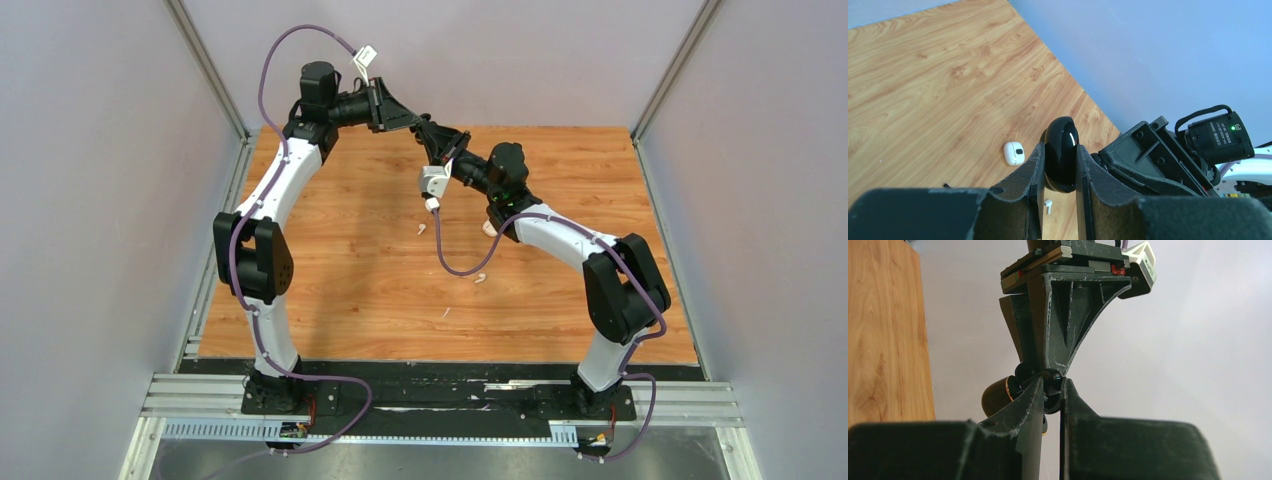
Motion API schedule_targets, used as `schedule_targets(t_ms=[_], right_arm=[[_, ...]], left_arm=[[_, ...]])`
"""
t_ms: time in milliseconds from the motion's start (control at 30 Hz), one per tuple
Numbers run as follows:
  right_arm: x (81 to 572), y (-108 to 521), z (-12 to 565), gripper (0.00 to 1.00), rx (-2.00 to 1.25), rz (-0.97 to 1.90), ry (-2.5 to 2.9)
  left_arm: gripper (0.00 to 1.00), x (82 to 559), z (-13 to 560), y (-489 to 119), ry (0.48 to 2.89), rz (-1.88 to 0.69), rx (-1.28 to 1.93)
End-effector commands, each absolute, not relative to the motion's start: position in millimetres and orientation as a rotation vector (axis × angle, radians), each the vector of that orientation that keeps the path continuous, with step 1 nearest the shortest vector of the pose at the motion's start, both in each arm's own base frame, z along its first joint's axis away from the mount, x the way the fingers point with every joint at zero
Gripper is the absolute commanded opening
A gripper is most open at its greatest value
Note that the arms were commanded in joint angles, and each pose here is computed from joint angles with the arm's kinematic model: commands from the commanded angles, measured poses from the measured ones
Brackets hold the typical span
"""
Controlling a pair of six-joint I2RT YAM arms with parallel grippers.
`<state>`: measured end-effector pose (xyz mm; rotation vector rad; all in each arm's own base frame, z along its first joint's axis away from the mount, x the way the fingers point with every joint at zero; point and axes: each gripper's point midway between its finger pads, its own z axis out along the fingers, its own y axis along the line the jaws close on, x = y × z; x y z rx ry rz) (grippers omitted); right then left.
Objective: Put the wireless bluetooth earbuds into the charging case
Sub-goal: Place the earbud in the charging case.
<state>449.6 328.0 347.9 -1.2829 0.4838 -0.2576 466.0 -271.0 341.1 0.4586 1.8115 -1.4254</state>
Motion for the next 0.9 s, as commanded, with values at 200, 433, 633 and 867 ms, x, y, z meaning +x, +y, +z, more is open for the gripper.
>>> schedule_targets(t_ms=[200, 433, 633, 867], right_arm=[[451, 327, 349, 0.0, -1.307, -0.271, 0.474], [448, 330, 345, 0.0, -1.337, -0.274, 0.448], [447, 329, 341, 0.0, -1.36, -0.29, 0.443], [447, 329, 336, 0.0, -1.385, -0.303, 0.443]], left_arm=[[0.0, 464, 360, -272, 1.748, -1.438, 0.502], [0.0, 465, 364, -273, 1.723, -1.436, 0.513], [0.0, 466, 364, -272, 1.721, -1.436, 0.51], [0.0, 467, 364, -272, 1.721, -1.436, 0.508]])
